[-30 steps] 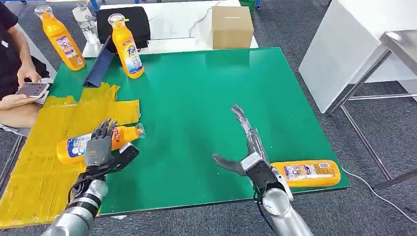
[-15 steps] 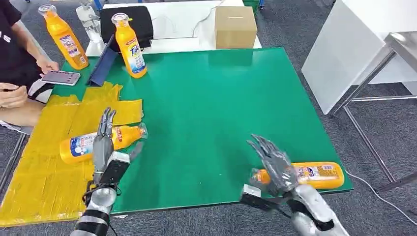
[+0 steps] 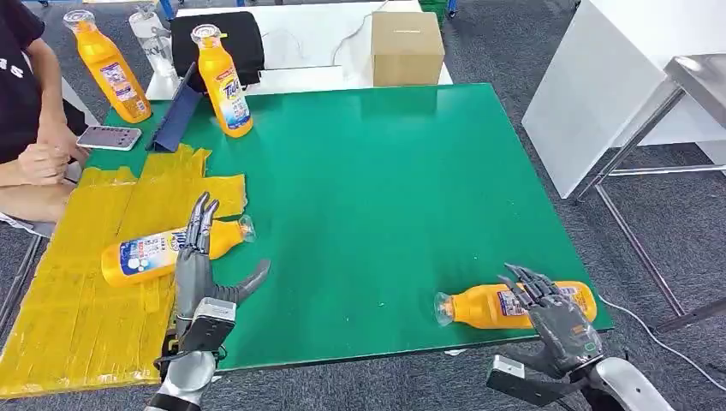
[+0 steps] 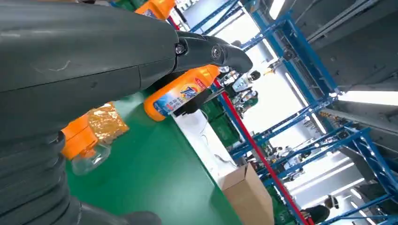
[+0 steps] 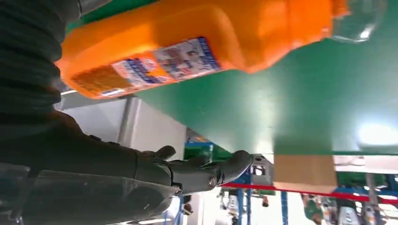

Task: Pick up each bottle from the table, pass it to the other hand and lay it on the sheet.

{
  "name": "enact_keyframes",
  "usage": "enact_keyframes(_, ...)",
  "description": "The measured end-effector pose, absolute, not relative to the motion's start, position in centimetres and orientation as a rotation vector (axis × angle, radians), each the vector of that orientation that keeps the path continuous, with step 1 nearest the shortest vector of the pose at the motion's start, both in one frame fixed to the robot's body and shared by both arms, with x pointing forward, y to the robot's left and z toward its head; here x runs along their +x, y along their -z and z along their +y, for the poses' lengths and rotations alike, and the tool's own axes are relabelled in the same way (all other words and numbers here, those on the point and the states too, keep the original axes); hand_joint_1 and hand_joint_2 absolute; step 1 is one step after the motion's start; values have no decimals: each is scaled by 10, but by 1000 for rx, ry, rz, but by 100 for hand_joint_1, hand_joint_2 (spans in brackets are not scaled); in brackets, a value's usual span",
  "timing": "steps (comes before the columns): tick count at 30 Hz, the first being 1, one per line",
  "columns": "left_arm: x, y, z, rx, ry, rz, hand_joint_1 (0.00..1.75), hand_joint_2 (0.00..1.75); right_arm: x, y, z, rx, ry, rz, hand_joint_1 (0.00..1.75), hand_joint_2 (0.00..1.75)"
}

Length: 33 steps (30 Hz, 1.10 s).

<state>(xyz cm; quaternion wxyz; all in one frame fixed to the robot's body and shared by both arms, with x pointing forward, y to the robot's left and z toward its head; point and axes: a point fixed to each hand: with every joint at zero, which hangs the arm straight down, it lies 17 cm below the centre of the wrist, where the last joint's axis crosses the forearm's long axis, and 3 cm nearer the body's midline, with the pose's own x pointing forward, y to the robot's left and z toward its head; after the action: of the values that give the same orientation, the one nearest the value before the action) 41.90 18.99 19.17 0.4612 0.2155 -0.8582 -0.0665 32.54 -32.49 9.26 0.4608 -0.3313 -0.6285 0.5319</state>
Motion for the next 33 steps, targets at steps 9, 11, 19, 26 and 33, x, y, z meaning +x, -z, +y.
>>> enact_keyframes(9,417,-194,191,530,158,-2117,0,175,322,-95,-337,-838,-1304,-1530,0,175)
enact_keyframes(11,417,-194,190,529,158,-2117,0,175,322,-96,-338,-842,-1302,-1530,0,175)
enact_keyframes(19,416,-195,189,526,156,-2119,0,175,321,-96,-340,-845,-1301,-1526,0,175)
enact_keyframes(26,416,-194,189,526,157,-2119,0,175,322,-97,-342,-848,-1292,-1523,0,175)
enact_keyframes(33,415,-194,189,521,155,-2118,0,175,329,-91,-371,-989,-1317,-1395,0,175)
